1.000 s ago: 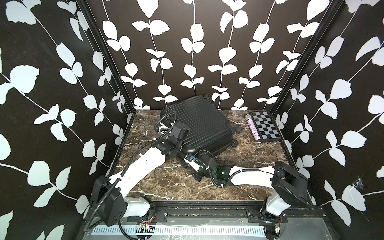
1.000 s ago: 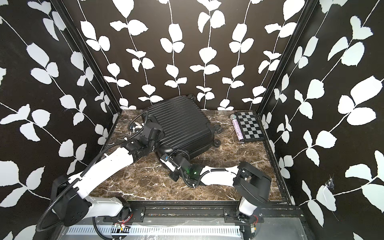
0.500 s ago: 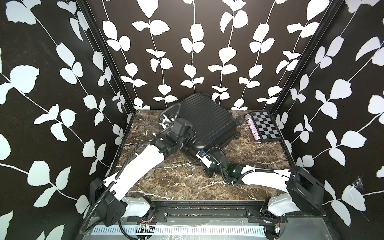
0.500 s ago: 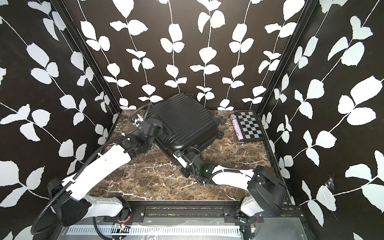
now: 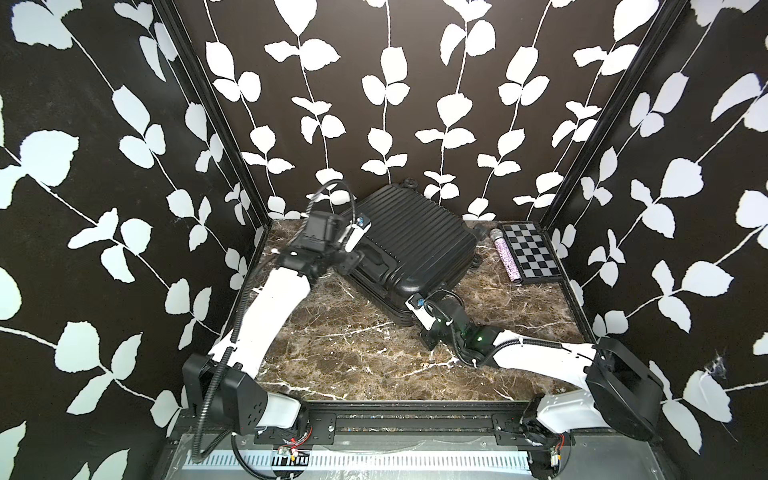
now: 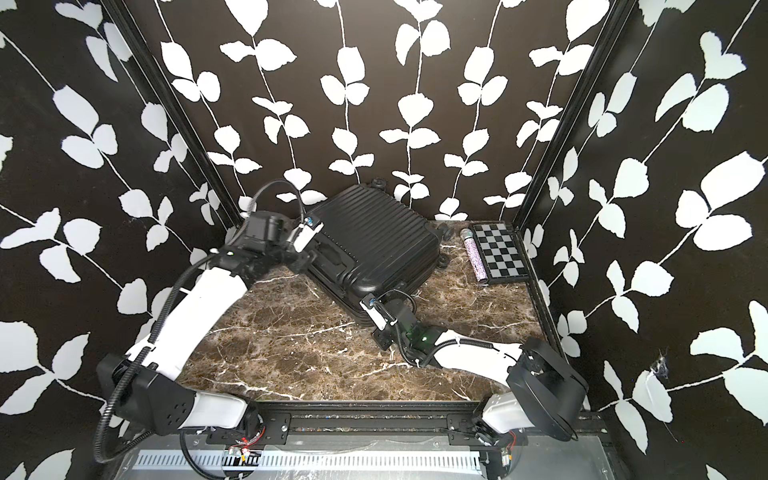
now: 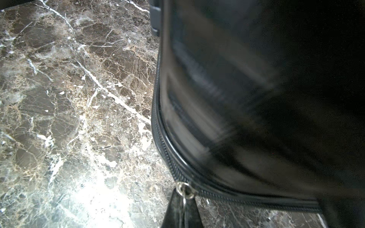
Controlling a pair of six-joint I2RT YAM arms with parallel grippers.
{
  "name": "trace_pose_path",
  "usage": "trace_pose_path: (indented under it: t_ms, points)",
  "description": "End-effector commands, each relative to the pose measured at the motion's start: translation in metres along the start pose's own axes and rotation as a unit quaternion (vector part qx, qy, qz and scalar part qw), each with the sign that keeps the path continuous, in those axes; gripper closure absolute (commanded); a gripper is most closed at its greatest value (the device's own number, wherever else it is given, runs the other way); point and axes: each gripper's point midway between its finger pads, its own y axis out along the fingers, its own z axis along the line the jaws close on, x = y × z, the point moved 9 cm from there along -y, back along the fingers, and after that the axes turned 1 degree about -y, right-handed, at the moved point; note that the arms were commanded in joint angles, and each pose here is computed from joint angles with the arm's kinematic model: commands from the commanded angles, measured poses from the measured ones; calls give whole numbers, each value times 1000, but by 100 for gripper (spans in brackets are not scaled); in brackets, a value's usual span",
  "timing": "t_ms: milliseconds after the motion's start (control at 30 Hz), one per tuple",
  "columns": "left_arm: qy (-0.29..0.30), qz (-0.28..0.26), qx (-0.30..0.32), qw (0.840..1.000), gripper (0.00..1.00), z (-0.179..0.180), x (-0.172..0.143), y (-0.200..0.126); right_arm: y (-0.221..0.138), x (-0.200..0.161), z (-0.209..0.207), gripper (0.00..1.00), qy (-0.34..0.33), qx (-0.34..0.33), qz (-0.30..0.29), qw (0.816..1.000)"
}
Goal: Close the suitcase zippers
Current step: Zip the zipper on the suitcase.
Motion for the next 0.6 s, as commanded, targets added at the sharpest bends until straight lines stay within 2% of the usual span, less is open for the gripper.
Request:
trace_pose_path:
  t_ms: [0, 67, 167, 300, 467, 567]
  points:
    - [177, -153, -161, 959, 29, -13, 7, -32, -9, 23, -12, 100, 23, -31, -57, 998]
    - [209, -153, -198, 945, 29, -14, 6, -27, -9, 23, -13, 100, 22, -31, -57, 998]
    - [235, -139, -229, 934, 30, -10, 6, -16, -9, 23, -13, 100, 22, -32, -56, 998]
    - [253, -129, -235, 930, 29, -7, 6, 1, -9, 24, -13, 100, 22, -33, -55, 998]
    - [289, -89, -240, 922, 28, -11, 7, 20, -10, 26, -13, 100, 22, -32, -57, 998]
    - [304, -83, -226, 922, 26, -9, 8, 34, -9, 26, -13, 100, 22, -32, -56, 998]
